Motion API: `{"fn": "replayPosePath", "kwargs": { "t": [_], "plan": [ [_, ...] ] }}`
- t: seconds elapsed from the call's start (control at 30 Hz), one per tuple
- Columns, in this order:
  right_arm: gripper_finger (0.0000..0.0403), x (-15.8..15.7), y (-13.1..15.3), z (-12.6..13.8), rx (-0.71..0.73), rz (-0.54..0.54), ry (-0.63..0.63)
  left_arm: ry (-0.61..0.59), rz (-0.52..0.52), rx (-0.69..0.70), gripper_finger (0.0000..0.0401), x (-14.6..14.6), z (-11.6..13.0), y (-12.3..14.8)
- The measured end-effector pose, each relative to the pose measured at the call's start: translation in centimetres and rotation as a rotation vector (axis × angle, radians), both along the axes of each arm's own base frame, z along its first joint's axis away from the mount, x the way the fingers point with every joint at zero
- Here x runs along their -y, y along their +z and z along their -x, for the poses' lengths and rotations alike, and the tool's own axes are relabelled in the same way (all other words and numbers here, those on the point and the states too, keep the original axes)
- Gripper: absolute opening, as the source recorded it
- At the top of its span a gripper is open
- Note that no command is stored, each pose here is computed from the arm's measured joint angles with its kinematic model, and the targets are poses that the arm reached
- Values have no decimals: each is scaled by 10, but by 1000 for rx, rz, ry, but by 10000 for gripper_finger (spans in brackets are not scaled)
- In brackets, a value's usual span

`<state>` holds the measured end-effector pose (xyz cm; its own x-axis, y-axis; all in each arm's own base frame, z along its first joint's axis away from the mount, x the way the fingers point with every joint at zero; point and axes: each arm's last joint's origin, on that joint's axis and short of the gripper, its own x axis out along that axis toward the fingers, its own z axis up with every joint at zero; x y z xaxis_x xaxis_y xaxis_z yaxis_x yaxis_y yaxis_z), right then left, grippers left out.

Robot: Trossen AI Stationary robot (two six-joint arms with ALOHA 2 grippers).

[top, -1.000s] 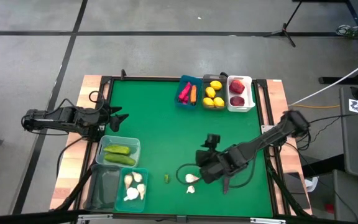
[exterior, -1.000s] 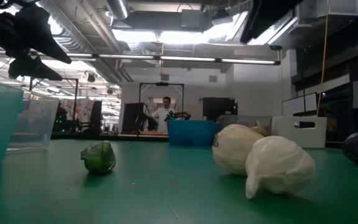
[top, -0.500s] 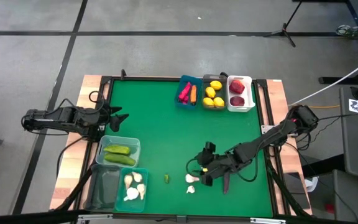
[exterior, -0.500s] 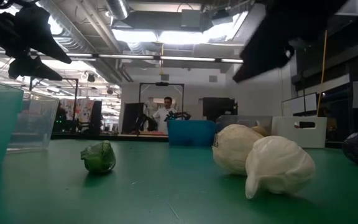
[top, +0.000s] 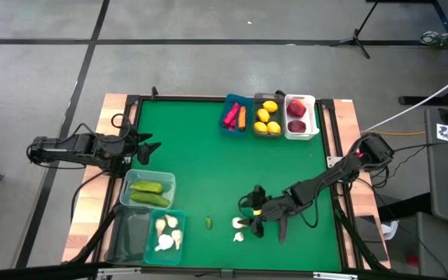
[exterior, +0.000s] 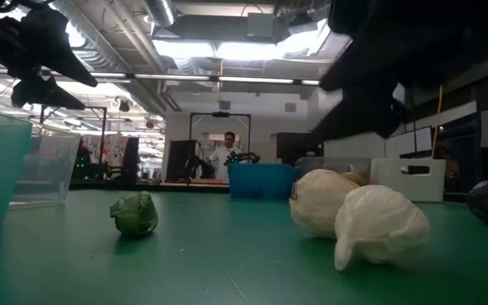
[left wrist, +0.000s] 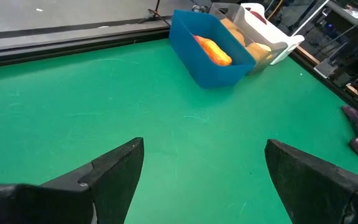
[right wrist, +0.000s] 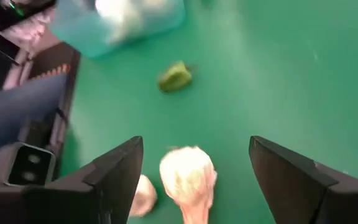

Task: Sort produce into baskets
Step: Put the white garlic into the green bin

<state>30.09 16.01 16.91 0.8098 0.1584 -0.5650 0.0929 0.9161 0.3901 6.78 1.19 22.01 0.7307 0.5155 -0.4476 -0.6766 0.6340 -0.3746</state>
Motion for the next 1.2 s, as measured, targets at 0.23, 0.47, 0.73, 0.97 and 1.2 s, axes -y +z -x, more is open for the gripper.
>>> {"fn": "replayPosePath", "kwargs": {
  "t": [0.23,0.47,0.73,0.97,1.2],
  "plan": [
    [292,-8,-31,-5,-69,43,6,10,13,-18,329,0,-3,-11],
    [292,-18,-47,-8,-104,90,35,33,47,-17,329,0,-4,-21],
    [291,-22,-56,-4,-124,141,-20,19,27,-12,329,0,-6,-19],
    [244,-17,-57,-5,-109,200,-88,-54,-13,99,329,2,-13,-7],
    [134,-15,-57,-6,-106,209,-101,-192,-84,232,329,5,-21,10]
  ]
}}
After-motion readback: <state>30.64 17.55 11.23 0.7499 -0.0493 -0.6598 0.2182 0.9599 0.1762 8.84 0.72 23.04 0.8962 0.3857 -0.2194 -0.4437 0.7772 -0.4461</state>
